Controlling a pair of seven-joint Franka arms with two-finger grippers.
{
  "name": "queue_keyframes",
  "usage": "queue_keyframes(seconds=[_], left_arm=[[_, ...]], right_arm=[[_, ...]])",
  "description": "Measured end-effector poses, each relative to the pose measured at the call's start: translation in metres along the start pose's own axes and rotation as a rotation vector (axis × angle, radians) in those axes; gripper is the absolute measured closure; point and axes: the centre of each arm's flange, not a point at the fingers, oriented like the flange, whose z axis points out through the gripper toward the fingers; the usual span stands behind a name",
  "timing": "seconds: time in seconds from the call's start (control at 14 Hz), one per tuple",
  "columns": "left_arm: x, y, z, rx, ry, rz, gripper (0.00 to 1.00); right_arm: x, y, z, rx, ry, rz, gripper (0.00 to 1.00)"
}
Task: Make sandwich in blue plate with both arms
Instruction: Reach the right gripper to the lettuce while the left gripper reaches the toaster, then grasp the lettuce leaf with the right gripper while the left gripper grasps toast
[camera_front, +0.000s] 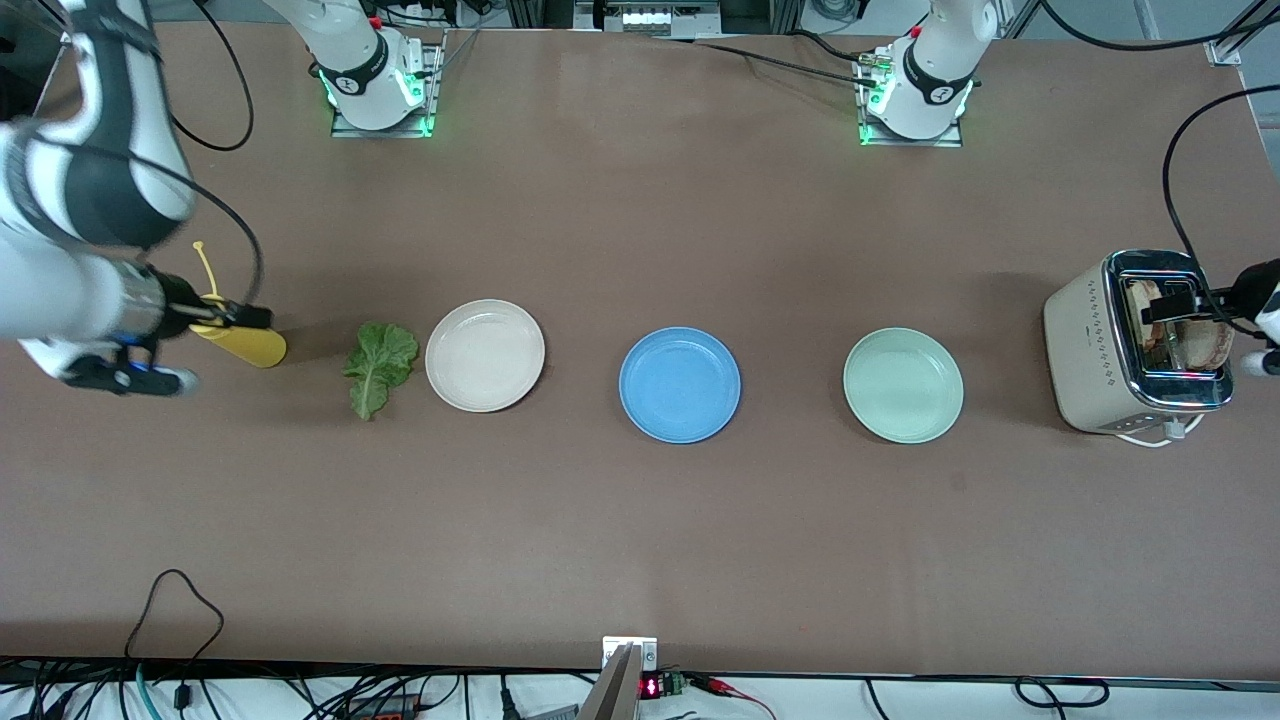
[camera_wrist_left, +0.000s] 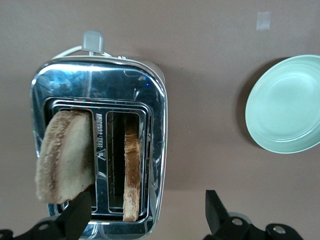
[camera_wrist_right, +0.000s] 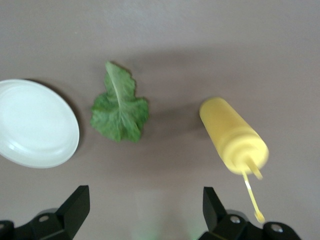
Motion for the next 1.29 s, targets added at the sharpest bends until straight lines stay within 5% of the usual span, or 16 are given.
queue_keyframes(seconds=[0.36,0.71,1.29], left_arm=[[0.006,-0.007,0.025,-0.003,-0.045,-0.005,0.0],[-0.003,-0.03,0.05,-0.022,-0.094,-0.004,0.04],[-0.003,-0.034,0.069,-0.033,-0.127,-0.002,0.89]], right_arm=[[0.02,-0.032,0.128,0.003,0.111,-0.044,0.0],[0.02,-0.048,0.181,0.012,0.183,-0.029,0.0],[0.037,-0.048,0.236,0.019,0.207,0.02,0.0]])
